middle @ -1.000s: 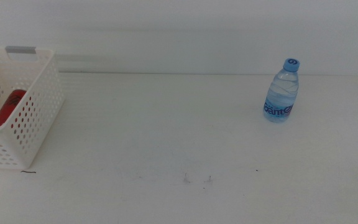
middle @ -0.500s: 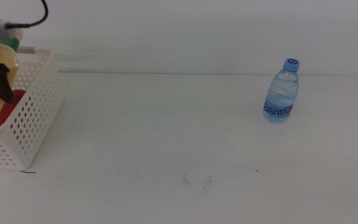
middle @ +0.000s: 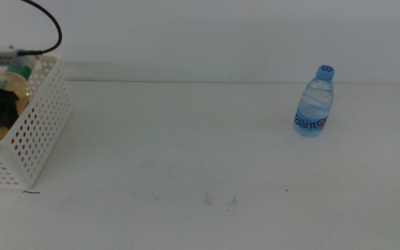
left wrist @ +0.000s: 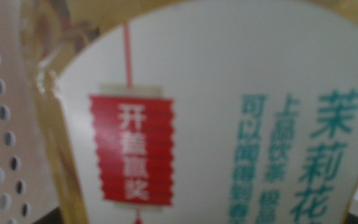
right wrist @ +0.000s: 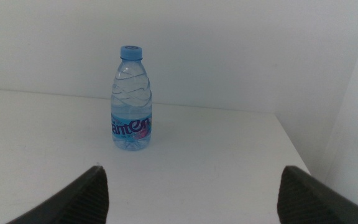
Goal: Use arms to grab the bottles and put them into the dustbin to the left of the table.
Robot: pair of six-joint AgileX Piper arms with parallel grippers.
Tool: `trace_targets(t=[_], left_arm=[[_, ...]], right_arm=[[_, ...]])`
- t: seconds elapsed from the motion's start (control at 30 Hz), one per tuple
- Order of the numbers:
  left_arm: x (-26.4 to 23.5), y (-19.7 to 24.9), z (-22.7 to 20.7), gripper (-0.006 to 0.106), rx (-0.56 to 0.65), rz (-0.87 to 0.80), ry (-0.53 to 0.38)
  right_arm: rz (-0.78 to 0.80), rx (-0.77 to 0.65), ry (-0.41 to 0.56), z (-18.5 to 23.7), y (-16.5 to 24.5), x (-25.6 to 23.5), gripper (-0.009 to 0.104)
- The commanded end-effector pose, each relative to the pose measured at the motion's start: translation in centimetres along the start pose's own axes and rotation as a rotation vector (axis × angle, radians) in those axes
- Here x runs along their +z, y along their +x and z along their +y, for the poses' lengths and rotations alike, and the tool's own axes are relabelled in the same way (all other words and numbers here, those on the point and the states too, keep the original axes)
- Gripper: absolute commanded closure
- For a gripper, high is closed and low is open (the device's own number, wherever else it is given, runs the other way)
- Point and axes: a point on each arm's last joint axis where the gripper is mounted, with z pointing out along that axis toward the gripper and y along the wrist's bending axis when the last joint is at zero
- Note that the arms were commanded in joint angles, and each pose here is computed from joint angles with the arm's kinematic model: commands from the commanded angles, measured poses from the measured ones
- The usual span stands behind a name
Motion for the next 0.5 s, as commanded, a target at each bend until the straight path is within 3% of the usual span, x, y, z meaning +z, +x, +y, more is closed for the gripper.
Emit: trace_targets(t=[0.0, 0.13, 0.2, 0.4, 0.47], left_arm=[[-0.5, 0.0, -0.2, 0.098, 0.012, -0.026, 0.002], [0.0, 0.3, -0.3, 0.083, 0.015, -0.013, 0.013], [0.0, 0.3, -0.3, 0.069, 0.015, -0.014, 0.015], [-0.6, 0.0, -0.5, 0.01, 0.013, -0.038, 0.02], [-1.8, 0.0, -1.0, 0.007, -0.01, -0.073, 0.028]], right_arm=[[-0.009, -0.015, 0.008, 0.0, 0.0, 0.0, 0.004], [-0.009, -0.015, 0.008, 0.0, 0.0, 0.0, 0.004], [-0.009, -0.015, 0.008, 0.0, 0.0, 0.0, 0.004], [-0.009, -0.015, 0.008, 0.0, 0.0, 0.0, 0.004], [-0.009, -0.015, 0.008, 0.0, 0.0, 0.0, 0.004]])
